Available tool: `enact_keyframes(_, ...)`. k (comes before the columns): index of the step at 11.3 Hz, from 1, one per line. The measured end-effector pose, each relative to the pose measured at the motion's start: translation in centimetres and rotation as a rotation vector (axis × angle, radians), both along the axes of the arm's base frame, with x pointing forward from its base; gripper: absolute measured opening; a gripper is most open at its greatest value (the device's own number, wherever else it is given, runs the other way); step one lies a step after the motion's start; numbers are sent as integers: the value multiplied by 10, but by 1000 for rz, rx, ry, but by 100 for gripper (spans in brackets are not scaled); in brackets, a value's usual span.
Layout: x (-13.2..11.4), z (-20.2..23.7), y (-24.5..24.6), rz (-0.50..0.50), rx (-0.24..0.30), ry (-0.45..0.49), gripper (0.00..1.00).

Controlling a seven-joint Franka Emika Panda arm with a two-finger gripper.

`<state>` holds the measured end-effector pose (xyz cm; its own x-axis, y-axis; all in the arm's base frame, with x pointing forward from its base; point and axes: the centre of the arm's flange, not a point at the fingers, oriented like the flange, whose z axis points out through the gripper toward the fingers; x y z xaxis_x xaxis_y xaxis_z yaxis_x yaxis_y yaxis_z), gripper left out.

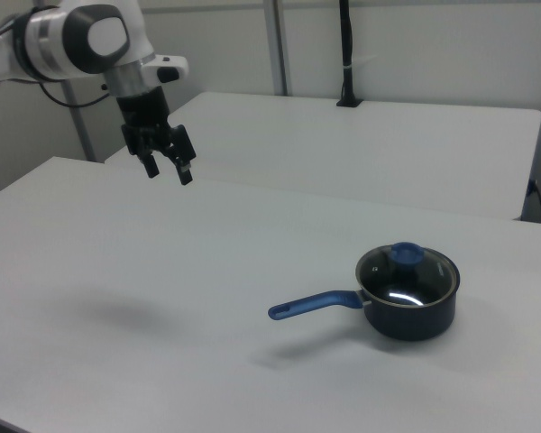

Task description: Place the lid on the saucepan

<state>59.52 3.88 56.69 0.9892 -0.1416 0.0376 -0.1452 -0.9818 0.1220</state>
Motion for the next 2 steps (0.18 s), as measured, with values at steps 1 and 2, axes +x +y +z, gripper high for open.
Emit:
enact_keyframes(1, -11, 5, -3, -3, 1, -2, 100)
enact_keyframes(2, -17, 7, -8, -10, 2, -2, 100)
